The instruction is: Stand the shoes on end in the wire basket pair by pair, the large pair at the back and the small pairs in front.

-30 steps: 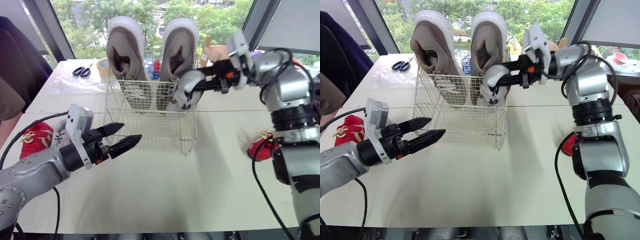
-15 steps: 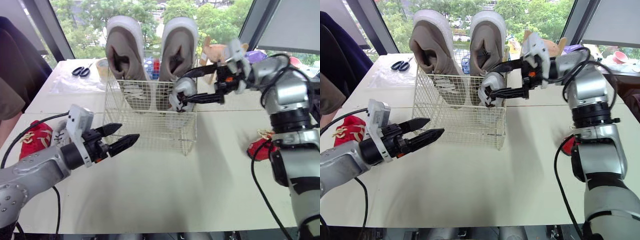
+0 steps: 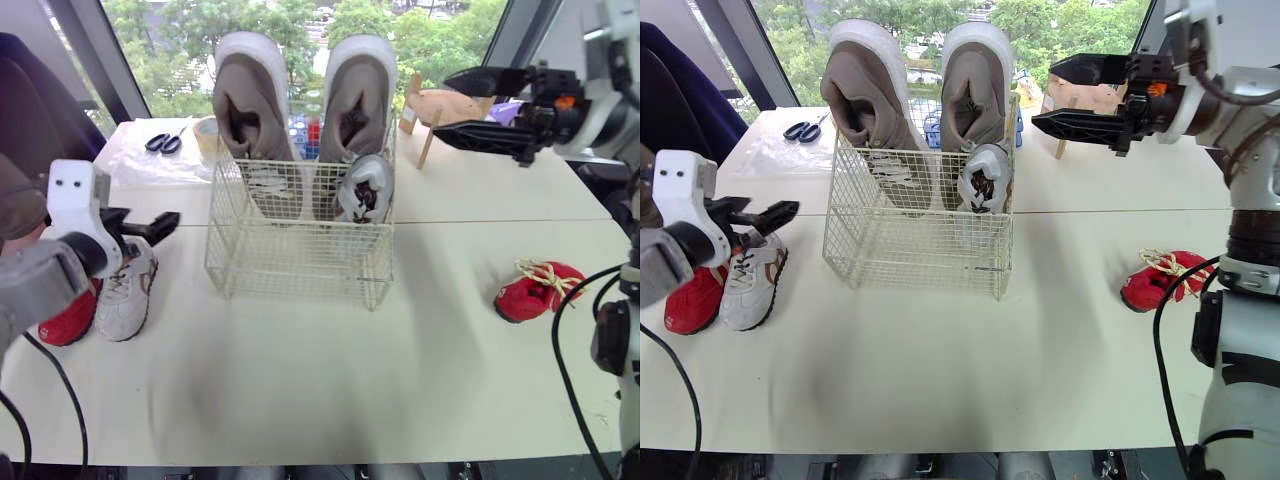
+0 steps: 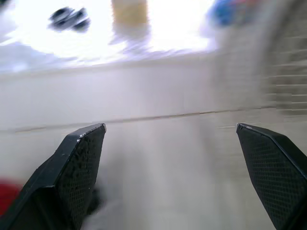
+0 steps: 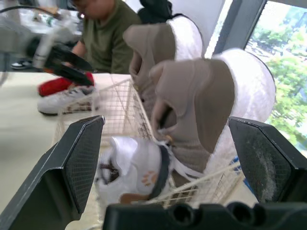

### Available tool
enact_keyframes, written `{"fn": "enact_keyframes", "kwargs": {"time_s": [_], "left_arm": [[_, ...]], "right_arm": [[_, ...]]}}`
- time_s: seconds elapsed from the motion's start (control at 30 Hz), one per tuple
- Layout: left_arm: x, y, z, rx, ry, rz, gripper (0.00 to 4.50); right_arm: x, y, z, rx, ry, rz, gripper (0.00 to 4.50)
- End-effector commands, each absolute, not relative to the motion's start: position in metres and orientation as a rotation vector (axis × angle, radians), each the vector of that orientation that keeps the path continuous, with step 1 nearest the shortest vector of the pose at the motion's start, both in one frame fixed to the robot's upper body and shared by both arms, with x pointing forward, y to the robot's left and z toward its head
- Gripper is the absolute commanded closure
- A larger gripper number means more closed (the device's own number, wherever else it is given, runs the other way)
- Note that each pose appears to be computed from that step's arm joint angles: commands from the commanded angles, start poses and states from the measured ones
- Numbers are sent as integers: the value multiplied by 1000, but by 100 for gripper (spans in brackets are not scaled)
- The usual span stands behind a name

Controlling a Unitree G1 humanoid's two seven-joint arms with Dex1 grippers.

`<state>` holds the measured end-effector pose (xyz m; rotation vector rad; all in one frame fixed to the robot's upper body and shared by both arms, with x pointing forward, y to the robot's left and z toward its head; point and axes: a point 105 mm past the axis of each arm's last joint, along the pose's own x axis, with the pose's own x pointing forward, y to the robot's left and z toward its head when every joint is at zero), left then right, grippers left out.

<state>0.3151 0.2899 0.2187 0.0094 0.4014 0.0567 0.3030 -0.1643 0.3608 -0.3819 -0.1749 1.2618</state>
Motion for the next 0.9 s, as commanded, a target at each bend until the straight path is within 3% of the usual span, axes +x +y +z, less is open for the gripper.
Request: {"fn": "enact_keyframes", "kwargs": {"time_s": [0.03, 0.23, 0.47, 0.87, 0.9], "left_arm": [[313, 315, 221, 8, 518, 180, 0], [308, 343, 220, 117, 671, 265, 0], [306, 359, 222, 93, 761, 242, 0], [353, 363, 180, 228, 857, 118, 0], [360, 361, 177, 251, 862, 96, 26]], "right_arm": [[280, -153, 357, -451, -139, 1368, 5], [274, -147, 339, -462, -87, 1392, 5], [256, -143, 313, -477, 15, 1445, 5], [256, -124, 299, -444, -8, 1451, 5], [256, -123, 299, -439, -13, 1451, 1]]}}
